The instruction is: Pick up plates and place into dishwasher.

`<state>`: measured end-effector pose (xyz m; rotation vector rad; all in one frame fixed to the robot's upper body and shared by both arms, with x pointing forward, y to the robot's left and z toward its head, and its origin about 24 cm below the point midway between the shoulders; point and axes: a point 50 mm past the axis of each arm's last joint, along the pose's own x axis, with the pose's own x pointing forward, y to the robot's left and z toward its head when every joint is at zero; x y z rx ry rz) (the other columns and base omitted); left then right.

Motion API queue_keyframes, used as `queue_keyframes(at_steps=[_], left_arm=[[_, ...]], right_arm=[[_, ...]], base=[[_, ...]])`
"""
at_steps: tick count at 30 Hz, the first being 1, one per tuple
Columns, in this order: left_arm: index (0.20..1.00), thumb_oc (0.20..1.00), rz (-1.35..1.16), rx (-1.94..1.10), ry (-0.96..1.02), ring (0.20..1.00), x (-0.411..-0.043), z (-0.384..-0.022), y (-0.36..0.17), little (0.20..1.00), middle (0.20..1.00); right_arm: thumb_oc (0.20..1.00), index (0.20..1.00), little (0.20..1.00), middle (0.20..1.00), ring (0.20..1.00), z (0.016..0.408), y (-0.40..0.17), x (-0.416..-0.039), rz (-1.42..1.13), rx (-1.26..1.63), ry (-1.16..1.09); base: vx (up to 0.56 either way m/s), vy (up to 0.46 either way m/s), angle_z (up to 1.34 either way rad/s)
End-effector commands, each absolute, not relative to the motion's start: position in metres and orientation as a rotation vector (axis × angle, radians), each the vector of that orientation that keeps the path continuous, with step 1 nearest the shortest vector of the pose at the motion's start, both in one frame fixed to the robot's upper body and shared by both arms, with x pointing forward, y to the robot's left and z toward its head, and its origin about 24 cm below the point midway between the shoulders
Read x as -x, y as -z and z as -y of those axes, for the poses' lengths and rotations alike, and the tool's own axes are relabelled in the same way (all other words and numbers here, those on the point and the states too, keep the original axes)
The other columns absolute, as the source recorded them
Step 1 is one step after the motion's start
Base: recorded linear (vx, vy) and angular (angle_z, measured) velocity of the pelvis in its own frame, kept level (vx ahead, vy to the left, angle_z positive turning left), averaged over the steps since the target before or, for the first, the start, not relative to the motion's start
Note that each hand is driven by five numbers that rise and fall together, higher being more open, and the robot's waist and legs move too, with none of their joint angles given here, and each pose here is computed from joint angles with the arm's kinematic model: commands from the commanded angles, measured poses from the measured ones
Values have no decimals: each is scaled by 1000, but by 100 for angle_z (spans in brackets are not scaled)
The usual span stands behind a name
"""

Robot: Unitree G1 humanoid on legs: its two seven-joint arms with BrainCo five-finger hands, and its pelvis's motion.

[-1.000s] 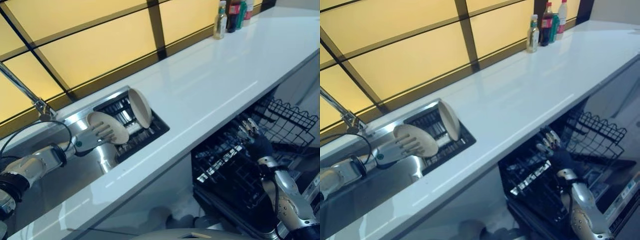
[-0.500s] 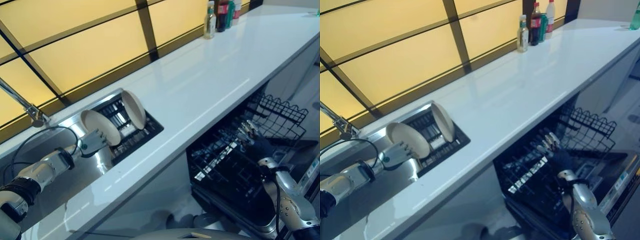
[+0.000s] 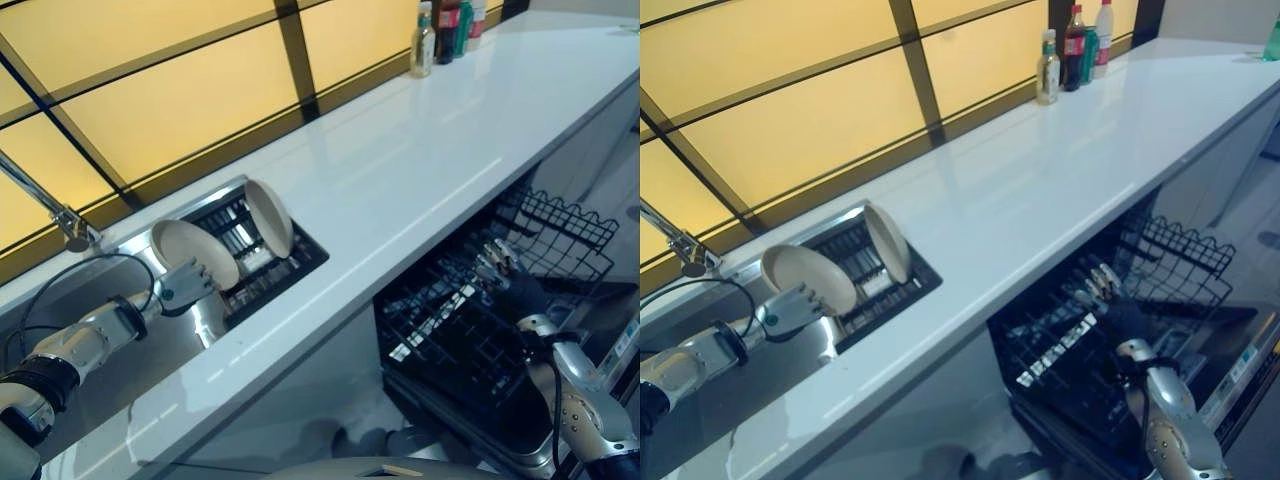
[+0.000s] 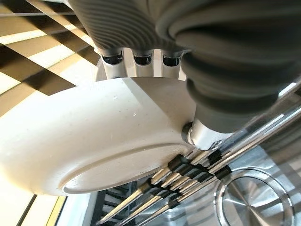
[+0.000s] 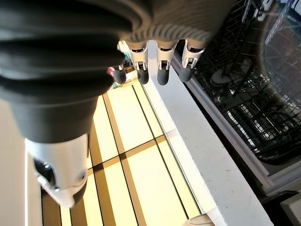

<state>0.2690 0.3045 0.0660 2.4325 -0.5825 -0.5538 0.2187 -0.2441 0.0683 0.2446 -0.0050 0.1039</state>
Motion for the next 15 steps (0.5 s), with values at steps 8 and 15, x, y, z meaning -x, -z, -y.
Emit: queue_keyframes(at_steps=[8,15], left_arm=[[200,200,729,-2513,113,200,-292,-322,-193,200,200],[200,200,818,-2059,-151,200,-288,-308,-231,200,200]], right_arm=[[1000,1000,1000,1000,1000,217,-104,-228,225,-311,-190],[1000,1000,1000,1000,1000,217,-106,-228,266,-320,-170]], base=[[-81,5,4],[-75,5,6]])
